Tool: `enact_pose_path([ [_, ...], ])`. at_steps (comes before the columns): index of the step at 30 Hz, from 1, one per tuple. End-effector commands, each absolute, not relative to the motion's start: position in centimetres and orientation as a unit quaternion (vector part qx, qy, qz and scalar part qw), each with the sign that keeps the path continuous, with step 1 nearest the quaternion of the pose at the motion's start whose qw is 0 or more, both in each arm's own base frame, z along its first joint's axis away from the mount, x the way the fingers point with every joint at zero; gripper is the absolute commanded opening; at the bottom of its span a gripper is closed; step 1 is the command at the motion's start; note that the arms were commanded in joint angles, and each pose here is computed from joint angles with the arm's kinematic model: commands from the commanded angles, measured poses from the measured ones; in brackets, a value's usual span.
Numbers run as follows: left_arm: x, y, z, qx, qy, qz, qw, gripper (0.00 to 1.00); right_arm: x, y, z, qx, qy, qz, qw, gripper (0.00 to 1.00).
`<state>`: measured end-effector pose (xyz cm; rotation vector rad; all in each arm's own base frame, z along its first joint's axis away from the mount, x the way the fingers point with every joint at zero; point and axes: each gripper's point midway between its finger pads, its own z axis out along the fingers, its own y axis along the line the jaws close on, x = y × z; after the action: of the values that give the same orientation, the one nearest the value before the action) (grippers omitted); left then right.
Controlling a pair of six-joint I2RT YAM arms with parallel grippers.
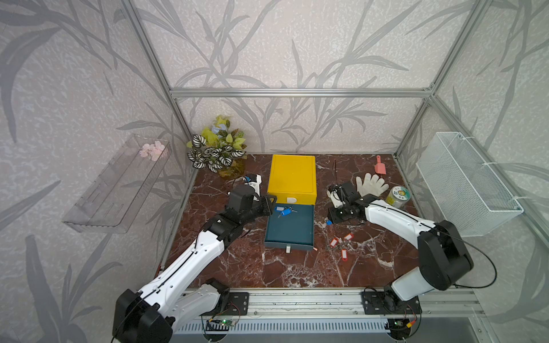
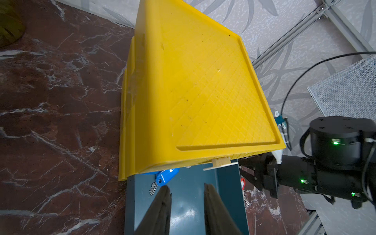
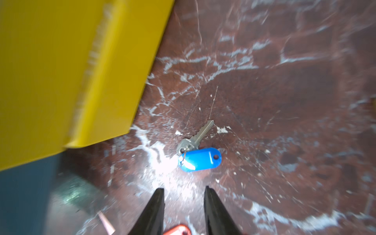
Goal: Take the keys out of the drawer
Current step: Place the key at the center of the board, then pick up the key from the drawer.
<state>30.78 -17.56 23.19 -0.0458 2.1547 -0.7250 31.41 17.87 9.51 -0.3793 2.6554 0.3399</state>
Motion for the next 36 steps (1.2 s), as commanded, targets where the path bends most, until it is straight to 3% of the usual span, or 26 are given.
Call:
enact_pose_path([
  [1,31.0,-16.5,24.4,-0.019,0.851,-0.281,0.443,0.31,30.7,17.7,13.7,-0.127,0.949,0.144,0.251,0.36],
  [6,31.3,-14.2,24.8,-0.053,0.847,-0.274,0.452,0.31,28.6,19.4,18.7,-0.124,0.924,0.204,0.3,0.35],
  [15,31.8,-11.5,21.7,-0.127,0.842,-0.306,0.425,0.31,23.7,25.7,23.6,-0.192,0.876,0.209,0.391,0.35],
  [25,32.3,-12.2,19.5,-0.141,0.839,-0.348,0.393,0.31,22.8,34.1,19.3,-0.266,0.869,0.192,0.369,0.37],
  [36,31.8,-12.2,20.2,-0.11,0.849,-0.335,0.393,0.31,26.0,37.6,16.6,-0.317,0.852,0.128,0.397,0.4],
])
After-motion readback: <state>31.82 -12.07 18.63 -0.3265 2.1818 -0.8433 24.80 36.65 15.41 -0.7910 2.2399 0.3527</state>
